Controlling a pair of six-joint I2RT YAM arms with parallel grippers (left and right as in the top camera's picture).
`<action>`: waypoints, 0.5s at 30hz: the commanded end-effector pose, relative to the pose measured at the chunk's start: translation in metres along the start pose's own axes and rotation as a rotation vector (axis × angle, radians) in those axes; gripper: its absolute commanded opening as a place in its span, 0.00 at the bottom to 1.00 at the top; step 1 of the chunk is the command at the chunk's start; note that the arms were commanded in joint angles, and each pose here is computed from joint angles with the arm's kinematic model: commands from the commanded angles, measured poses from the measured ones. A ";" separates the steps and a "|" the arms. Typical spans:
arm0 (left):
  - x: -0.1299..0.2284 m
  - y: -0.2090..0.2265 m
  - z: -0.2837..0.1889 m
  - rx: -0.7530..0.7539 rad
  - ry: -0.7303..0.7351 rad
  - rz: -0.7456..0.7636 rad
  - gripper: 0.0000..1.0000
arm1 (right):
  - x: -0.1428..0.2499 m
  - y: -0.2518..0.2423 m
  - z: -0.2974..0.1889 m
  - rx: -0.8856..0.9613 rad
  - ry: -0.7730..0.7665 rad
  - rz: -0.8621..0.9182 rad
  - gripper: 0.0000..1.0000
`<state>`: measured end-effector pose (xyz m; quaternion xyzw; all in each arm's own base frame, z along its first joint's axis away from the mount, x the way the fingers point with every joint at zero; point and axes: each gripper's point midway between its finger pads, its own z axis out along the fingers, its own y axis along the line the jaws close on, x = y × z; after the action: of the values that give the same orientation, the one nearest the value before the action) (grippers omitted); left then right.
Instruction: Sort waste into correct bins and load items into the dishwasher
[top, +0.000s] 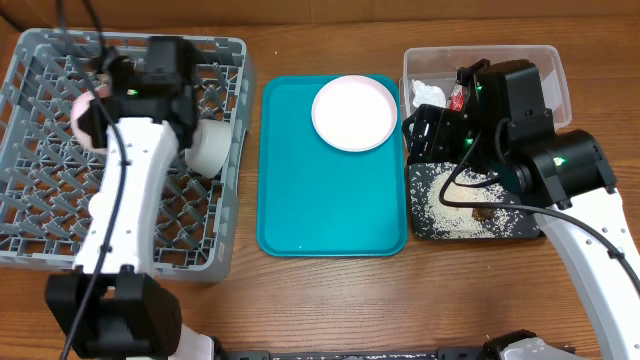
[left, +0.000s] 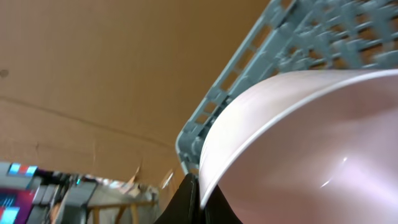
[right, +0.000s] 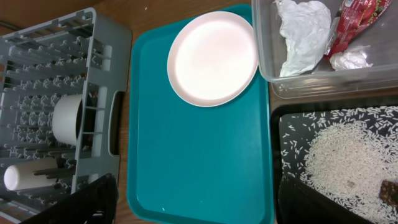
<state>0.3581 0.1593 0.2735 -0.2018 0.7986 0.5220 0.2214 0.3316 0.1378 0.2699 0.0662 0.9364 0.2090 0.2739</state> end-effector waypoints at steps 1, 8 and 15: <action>0.008 -0.005 0.028 -0.051 0.057 0.028 0.04 | -0.003 0.002 -0.001 -0.007 -0.005 -0.003 0.84; 0.028 -0.057 0.063 0.003 0.155 0.129 0.04 | -0.003 0.002 -0.001 -0.008 -0.006 -0.003 0.84; 0.031 -0.091 0.072 0.014 0.150 0.199 0.04 | -0.003 0.002 -0.001 -0.008 -0.005 -0.003 0.84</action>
<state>0.3865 0.1972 0.1846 -0.1941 0.8146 0.5300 0.1336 0.3317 0.1378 0.2700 0.0660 0.9364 0.2090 0.2741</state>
